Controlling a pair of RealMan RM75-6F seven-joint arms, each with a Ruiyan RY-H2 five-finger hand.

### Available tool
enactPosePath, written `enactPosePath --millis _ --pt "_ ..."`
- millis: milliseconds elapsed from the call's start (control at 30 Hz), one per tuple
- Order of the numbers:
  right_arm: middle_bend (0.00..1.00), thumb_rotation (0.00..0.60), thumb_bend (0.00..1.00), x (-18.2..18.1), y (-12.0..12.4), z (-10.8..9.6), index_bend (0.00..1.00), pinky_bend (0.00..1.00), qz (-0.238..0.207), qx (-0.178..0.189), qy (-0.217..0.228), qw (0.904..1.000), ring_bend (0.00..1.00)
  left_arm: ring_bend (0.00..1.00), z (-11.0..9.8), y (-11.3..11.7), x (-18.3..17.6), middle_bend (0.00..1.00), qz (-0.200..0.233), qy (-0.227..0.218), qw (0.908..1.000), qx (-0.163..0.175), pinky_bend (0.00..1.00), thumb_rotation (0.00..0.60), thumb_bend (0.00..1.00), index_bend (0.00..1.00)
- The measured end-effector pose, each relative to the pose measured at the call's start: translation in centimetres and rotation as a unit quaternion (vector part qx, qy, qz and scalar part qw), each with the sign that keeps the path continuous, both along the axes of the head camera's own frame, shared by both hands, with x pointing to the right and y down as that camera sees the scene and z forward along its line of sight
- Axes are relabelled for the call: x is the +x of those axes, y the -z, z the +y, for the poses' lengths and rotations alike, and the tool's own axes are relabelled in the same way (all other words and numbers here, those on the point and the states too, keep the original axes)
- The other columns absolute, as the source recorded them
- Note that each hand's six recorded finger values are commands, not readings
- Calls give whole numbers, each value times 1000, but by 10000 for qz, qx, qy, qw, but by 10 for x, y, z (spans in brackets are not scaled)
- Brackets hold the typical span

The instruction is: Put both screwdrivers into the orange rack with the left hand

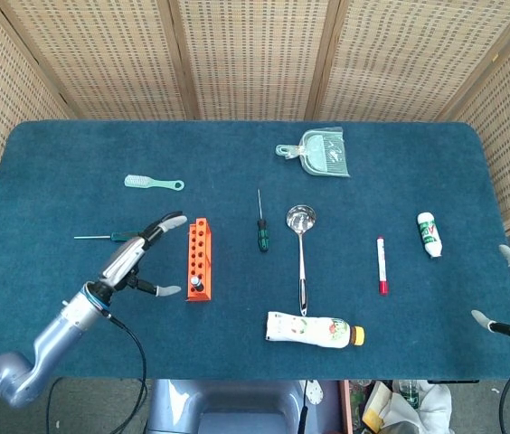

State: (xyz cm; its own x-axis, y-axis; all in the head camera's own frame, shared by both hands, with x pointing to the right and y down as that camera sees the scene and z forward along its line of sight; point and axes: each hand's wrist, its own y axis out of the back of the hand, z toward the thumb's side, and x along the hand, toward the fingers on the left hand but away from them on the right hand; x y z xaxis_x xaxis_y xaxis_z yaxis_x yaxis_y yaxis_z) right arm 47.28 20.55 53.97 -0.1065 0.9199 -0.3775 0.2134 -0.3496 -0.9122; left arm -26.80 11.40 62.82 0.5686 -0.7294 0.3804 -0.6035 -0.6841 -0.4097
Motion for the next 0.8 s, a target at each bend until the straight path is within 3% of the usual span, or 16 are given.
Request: enactPosePath --millis 100,167,267,367,433,533,800 --pt "0 600 0 0 0 0 0 0 26 6 10 10000 0 0 -15 -3 -22 0 -823 19 9958 400 0 600 0 120" --pt "0 600 0 -1 -1 0 0 0 49 4 20 10000 0 0 -27 -9 -41 0 -1506 67 9866 628 0 600 0 134" --pt "0 600 0 -1 -3 0 0 0 81 -39 24 10000 0 0 -45 -22 -75 0 -2525 203 9641 800 0 600 0 168" --pt "0 600 0 -1 -7 0 0 0 151 -76 11 9999 0 0 -61 -38 -108 0 -3261 369 9416 747 0 600 0 238" --pt "0 600 0 -1 -8 -1 0 0 179 -85 -6 9998 0 0 -68 -48 -123 0 -3548 440 9317 649 0 600 0 281" --pt "0 600 0 0 -9 -1 0 0 219 -89 -25 9997 0 0 -70 -65 -132 0 -3753 469 9247 428 0 600 0 338" --pt "0 600 0 2 -11 -2 0 0 290 -102 -67 9995 0 0 -67 -92 -129 0 -3892 399 9201 160 0 600 5 379"
